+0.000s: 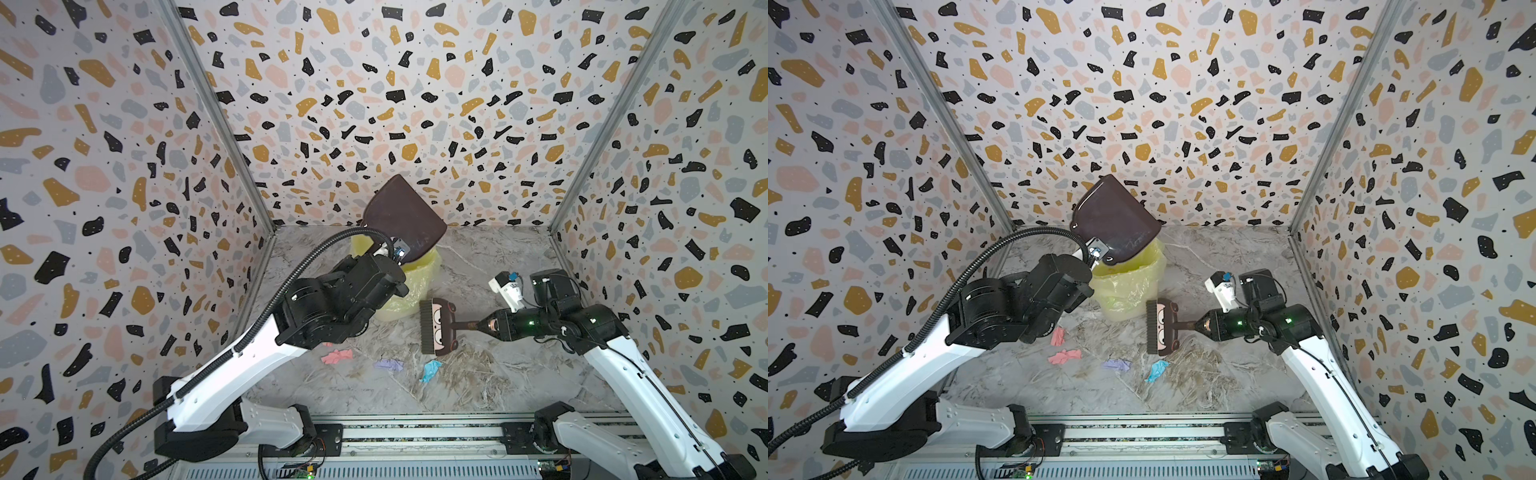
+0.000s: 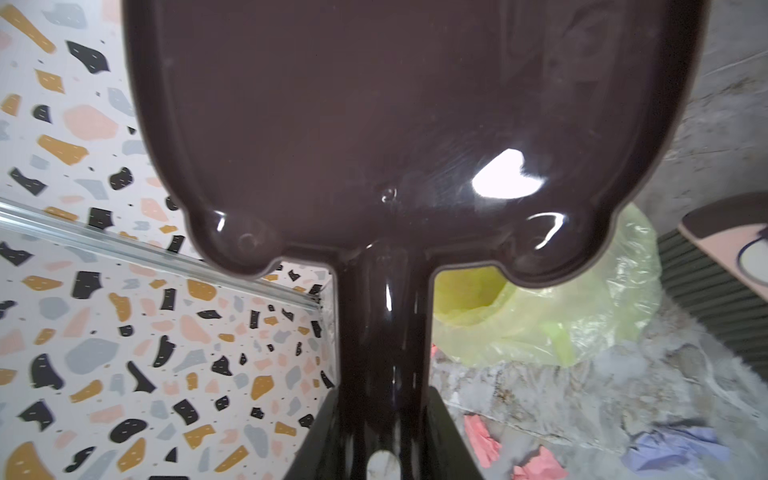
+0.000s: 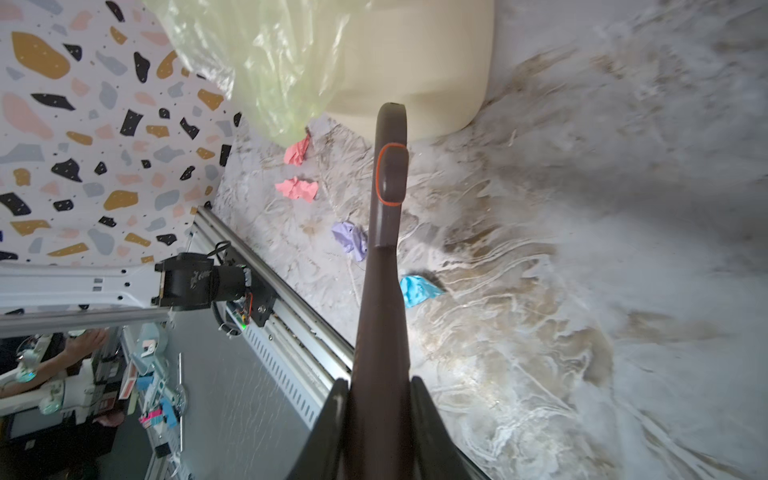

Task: Sweep away the paper scraps from the table
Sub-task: 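Lower the empty dustpan to the table beside the light blue scrap with the left gripper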

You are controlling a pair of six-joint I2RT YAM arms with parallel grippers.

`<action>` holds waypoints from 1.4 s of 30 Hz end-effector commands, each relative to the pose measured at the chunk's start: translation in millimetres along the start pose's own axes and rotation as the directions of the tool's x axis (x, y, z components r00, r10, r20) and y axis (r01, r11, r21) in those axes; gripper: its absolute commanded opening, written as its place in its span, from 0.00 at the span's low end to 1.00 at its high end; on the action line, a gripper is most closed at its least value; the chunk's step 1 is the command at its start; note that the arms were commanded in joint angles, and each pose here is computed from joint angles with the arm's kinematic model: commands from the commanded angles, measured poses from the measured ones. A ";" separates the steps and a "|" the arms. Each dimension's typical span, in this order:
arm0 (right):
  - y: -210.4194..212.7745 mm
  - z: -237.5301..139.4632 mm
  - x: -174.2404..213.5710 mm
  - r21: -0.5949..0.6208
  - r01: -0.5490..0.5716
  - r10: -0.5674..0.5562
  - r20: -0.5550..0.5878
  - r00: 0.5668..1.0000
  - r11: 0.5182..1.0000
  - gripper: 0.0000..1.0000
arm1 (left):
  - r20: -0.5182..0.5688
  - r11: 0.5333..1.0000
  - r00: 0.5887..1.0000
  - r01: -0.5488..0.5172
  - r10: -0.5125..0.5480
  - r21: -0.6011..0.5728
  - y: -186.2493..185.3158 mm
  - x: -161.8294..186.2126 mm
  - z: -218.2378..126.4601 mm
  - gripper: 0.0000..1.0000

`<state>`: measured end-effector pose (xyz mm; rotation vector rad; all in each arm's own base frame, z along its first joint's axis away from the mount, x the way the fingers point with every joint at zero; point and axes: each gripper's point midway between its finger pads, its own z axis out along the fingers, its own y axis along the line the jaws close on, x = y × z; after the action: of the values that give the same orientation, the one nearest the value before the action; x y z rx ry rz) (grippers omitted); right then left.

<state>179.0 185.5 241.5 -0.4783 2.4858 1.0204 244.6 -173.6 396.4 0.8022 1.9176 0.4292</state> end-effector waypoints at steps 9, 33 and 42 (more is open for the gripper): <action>27.9 17.9 24.5 -0.065 -0.038 0.038 -0.007 0.999 0.997 0.00 | 0.002 0.968 0.992 0.124 -0.128 0.220 -43.9 11.9 -11.0 0.00; -30.4 -47.6 9.5 0.452 -0.032 0.016 0.039 0.999 0.891 0.00 | -0.189 0.802 0.981 0.138 -0.032 0.581 -154.3 74.7 -32.0 0.00; -48.3 -78.0 -19.2 0.560 -0.038 -0.023 0.103 0.994 0.828 0.00 | -0.300 0.687 0.951 0.167 0.079 0.708 -219.9 121.1 -42.7 0.00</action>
<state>194.7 109.7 273.7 -0.1812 2.5220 0.3610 112.4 -235.8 219.5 1.2204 2.3749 -0.2092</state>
